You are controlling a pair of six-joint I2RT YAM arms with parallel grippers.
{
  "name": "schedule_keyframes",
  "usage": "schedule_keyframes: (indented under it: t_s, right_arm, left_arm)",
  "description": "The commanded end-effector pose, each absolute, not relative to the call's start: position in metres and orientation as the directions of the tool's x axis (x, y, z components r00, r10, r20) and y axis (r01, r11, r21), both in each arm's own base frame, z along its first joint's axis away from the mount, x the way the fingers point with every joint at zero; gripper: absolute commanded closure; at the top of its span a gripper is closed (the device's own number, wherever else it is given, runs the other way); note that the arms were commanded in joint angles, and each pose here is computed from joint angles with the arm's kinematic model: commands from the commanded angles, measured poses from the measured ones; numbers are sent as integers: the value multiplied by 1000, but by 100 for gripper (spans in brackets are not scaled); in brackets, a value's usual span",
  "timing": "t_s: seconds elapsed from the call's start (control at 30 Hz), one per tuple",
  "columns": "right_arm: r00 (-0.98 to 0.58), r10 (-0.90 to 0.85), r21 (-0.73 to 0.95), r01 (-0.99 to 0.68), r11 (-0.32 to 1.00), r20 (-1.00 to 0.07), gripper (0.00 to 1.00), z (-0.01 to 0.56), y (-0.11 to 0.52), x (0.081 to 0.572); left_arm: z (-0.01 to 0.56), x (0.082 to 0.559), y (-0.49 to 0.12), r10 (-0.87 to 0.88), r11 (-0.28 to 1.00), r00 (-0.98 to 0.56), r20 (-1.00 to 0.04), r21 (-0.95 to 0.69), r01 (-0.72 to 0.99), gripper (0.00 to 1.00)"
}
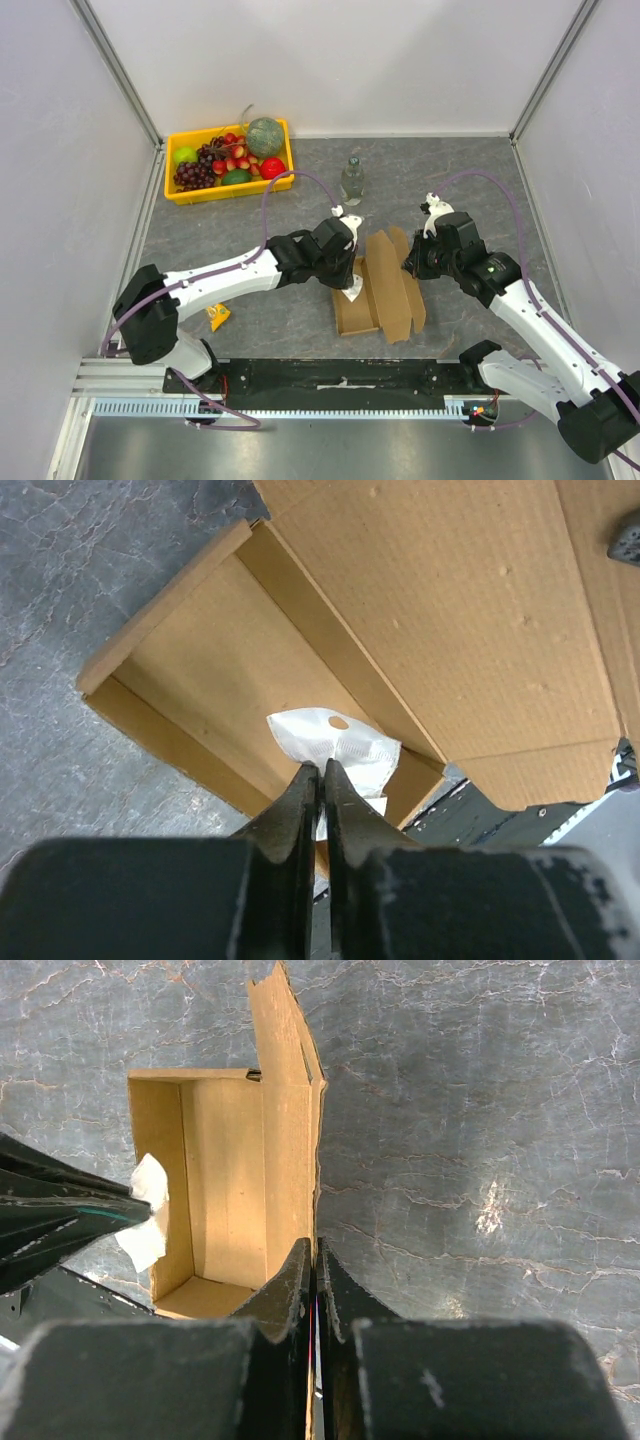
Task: Fold the paper box
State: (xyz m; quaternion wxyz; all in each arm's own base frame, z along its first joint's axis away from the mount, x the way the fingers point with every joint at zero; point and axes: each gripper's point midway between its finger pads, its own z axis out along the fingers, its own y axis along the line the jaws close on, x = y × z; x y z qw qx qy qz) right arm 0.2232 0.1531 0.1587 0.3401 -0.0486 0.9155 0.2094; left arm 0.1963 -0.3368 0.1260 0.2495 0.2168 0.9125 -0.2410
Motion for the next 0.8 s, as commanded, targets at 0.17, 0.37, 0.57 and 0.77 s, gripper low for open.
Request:
schedule_keyframes:
  t_s: [0.17,0.37,0.57,0.77]
  right_arm:
    - [-745,49,354,-257,899,-666,92,169,157,229]
    - [-755,-18,300,-282,912,-656,93,168,154,232]
    - [-739,-175,223,-406,886,-651,100,181,159,240]
    - [-712,-316,168,-519,838,-627,100,192,173,258]
  left_arm:
    - [133,200,-352,219,780,-783,-583,-377,499,47]
    - [159,215,-332,141,815,-737,-661,-346,465,38]
    - [186,236,-274,-34,849,-688,-725,-383,363,35]
    - [204,256,-216,-191,848,-632,-751,-450,279,30]
